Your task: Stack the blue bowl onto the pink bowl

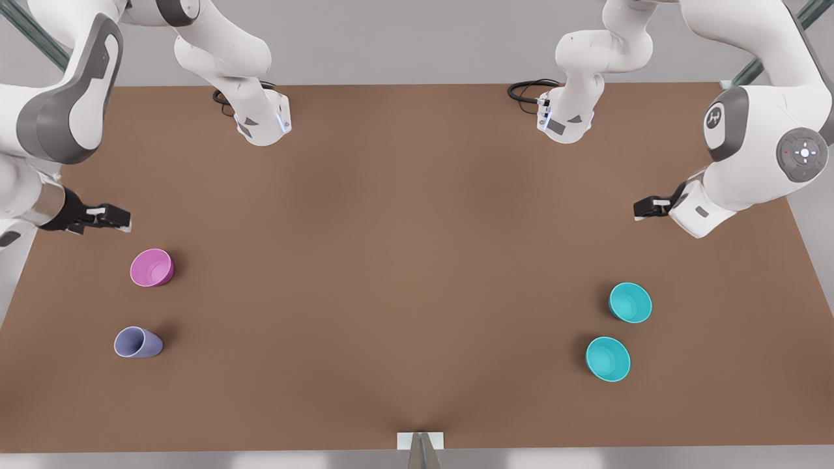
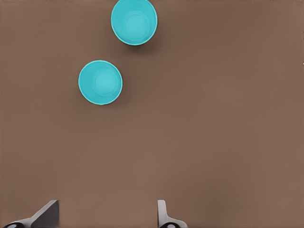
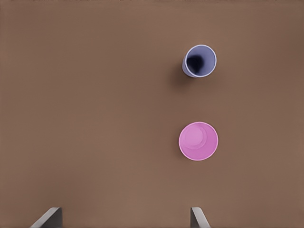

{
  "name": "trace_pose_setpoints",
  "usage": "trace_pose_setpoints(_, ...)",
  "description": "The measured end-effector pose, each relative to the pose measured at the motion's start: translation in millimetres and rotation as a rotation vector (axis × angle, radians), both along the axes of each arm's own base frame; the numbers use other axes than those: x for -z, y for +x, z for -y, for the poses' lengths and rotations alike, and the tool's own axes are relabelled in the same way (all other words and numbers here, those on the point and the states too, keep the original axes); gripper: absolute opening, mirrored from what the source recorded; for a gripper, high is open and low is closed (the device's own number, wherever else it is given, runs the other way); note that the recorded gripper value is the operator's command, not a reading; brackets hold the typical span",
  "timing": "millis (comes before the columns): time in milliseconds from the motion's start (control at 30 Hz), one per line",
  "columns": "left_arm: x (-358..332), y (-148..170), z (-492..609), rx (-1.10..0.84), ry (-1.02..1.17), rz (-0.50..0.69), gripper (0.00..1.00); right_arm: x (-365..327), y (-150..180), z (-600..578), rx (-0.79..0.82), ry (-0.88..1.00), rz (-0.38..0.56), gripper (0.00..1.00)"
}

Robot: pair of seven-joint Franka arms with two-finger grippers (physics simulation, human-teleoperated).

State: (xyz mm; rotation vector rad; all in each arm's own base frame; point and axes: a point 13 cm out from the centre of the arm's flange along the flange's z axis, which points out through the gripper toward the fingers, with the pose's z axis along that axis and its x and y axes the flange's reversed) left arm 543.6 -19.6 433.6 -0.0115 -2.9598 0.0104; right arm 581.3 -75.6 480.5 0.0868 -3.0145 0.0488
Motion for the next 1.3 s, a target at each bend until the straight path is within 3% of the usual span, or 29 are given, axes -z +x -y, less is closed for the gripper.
trace_pose_setpoints(133,-1.2,2.8,6.5,0.010,0.001,0.012,1.00,23.1,10.0,10.4,-0.008,0.001,-0.025,1.00)
trace_pose_setpoints(233,-1.4,4.0,5.6,0.008,0.001,0.017,1.00,105.6,8.9,73.4,0.057,0.000,-0.137,1.00)
trace_pose_setpoints(300,-1.5,4.6,2.8,0.003,0.001,0.019,1.00,171.1,-9.8,106.7,0.082,0.005,-0.207,1.00)
trace_pose_setpoints(367,-1.4,5.0,-0.1,-0.003,0.001,0.020,1.00,218.9,-26.3,129.4,0.100,0.027,-0.220,1.00)
trace_pose_setpoints(533,1.4,6.3,-10.5,-0.023,0.001,0.017,1.00,306.0,-58.2,161.7,0.149,0.106,-0.146,1.00)
trace_pose_setpoints(733,1.9,6.6,-16.3,-0.033,0.002,0.017,1.00,341.8,-48.5,191.0,0.146,0.108,-0.010,1.00)
trace_pose_setpoints(1267,6.7,6.7,-24.1,-0.047,0.002,0.006,1.00,411.1,-43.4,200.4,0.101,0.134,0.070,1.00)
trace_pose_setpoints(1300,6.8,6.6,-24.4,-0.048,0.002,0.005,1.00,412.1,-43.5,201.2,0.100,0.135,0.072,0.95)
